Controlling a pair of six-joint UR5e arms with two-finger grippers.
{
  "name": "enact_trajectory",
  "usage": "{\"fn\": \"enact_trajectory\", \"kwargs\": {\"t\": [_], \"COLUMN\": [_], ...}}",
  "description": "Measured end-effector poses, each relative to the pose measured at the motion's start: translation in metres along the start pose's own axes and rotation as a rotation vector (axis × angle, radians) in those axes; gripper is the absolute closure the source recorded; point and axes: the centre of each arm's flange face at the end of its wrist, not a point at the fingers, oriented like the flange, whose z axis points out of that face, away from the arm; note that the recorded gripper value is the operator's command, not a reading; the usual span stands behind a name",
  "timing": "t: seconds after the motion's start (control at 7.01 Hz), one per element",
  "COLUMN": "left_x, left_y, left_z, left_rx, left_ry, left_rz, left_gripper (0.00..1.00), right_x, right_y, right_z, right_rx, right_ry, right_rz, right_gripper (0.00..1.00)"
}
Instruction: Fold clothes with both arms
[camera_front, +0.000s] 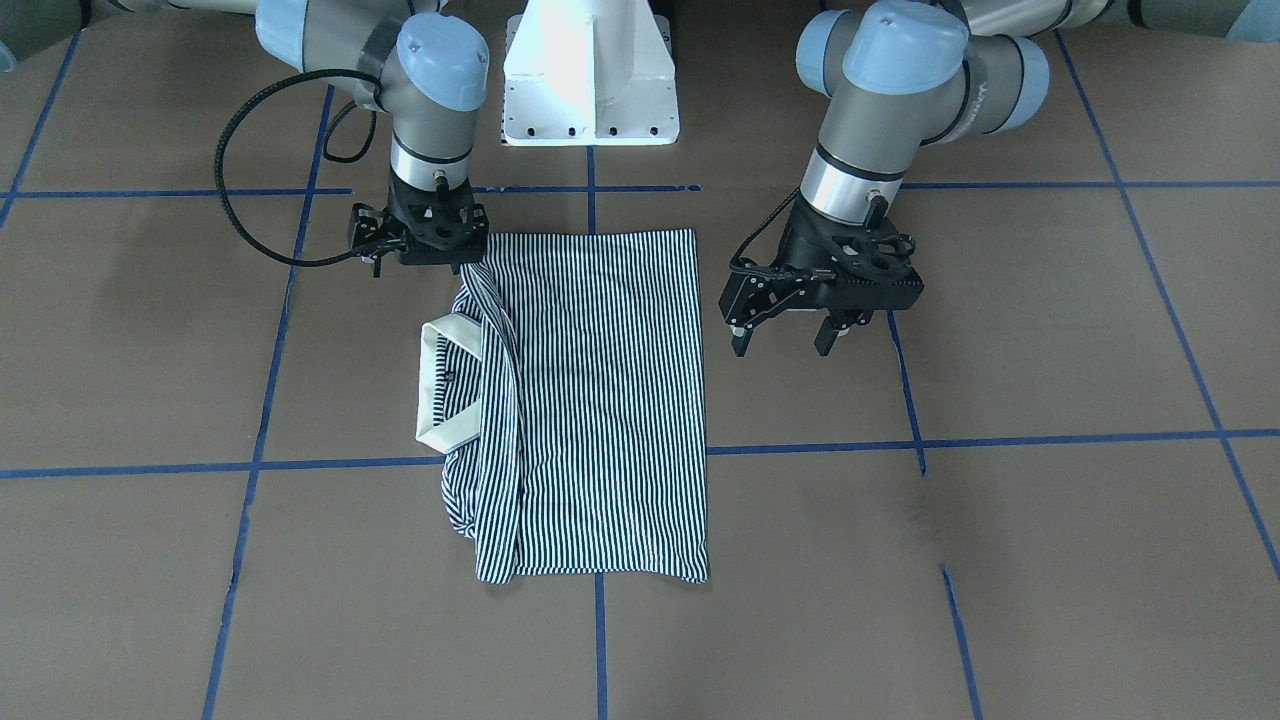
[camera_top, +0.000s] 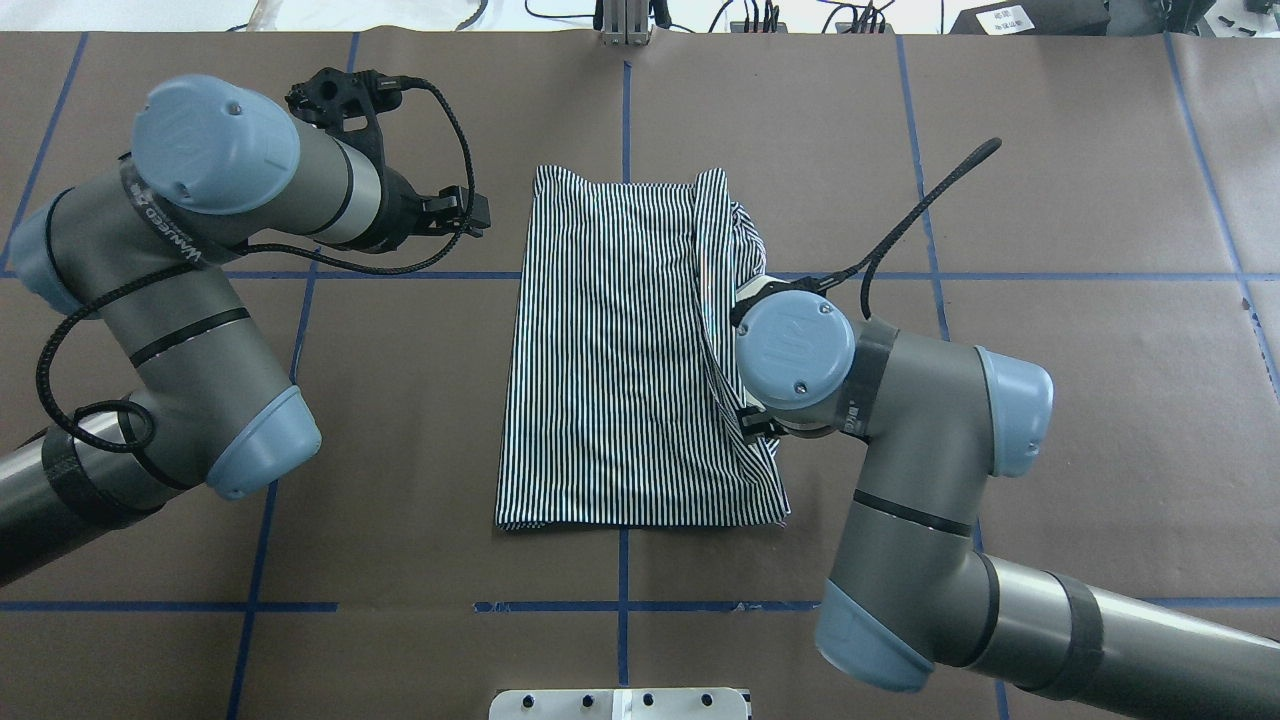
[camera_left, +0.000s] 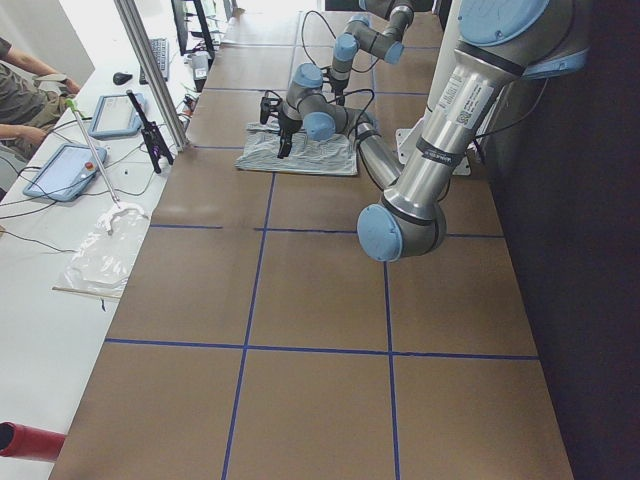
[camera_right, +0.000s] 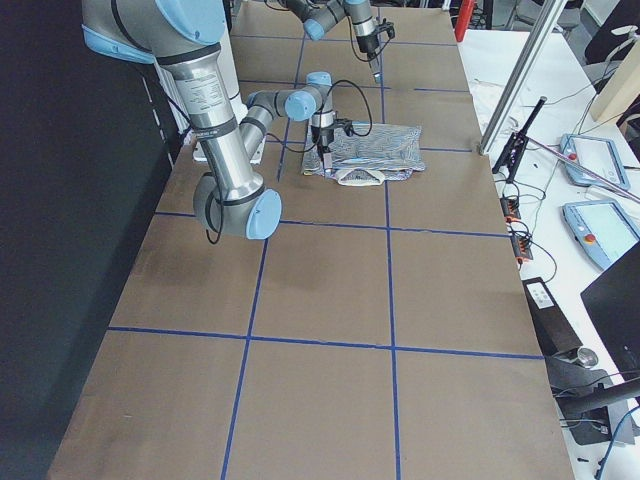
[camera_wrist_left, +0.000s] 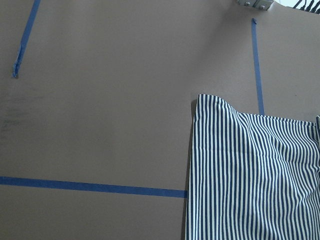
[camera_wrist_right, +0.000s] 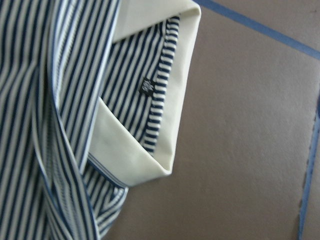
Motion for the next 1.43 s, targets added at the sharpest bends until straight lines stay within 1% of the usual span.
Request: {"fn": "enact_trajectory", "kwargs": {"t": [0.14, 0.29, 0.43, 0.86, 1.43], "left_x": [-0.001, -0.003, -0.005, -0.006, -0.005], "left_y": [0.000, 0.000, 0.000, 0.000, 0.000], "left_z": [0.001, 0.002, 0.004, 0.005, 0.005], "left_rx": [0.000, -0.001, -0.001, -0.001, 0.000], "left_ry": [-0.001, -0.003, -0.006, -0.009, -0.006], "left_rz": [0.000, 0.000, 0.000, 0.000, -0.001], "left_gripper": [0.00, 0.00, 0.00, 0.00, 0.00], "right_x": [-0.025, -0.043, -0.051, -0.055, -0.048], "right_y": [-0.022, -0.036, -0.039, -0.027, -0.023], "right_z": [0.003, 0.011, 0.019, 0.039, 0.049], "right_rx": [0.026, 0.036, 0.033, 0.006, -0.017], "right_ry": [-0.035, -0.050, -0.051, -0.031, 0.001], "right_rz": [0.000, 0.000, -0.004, -0.017, -0.021], "right_gripper": [0.00, 0.00, 0.00, 0.00, 0.00]}}
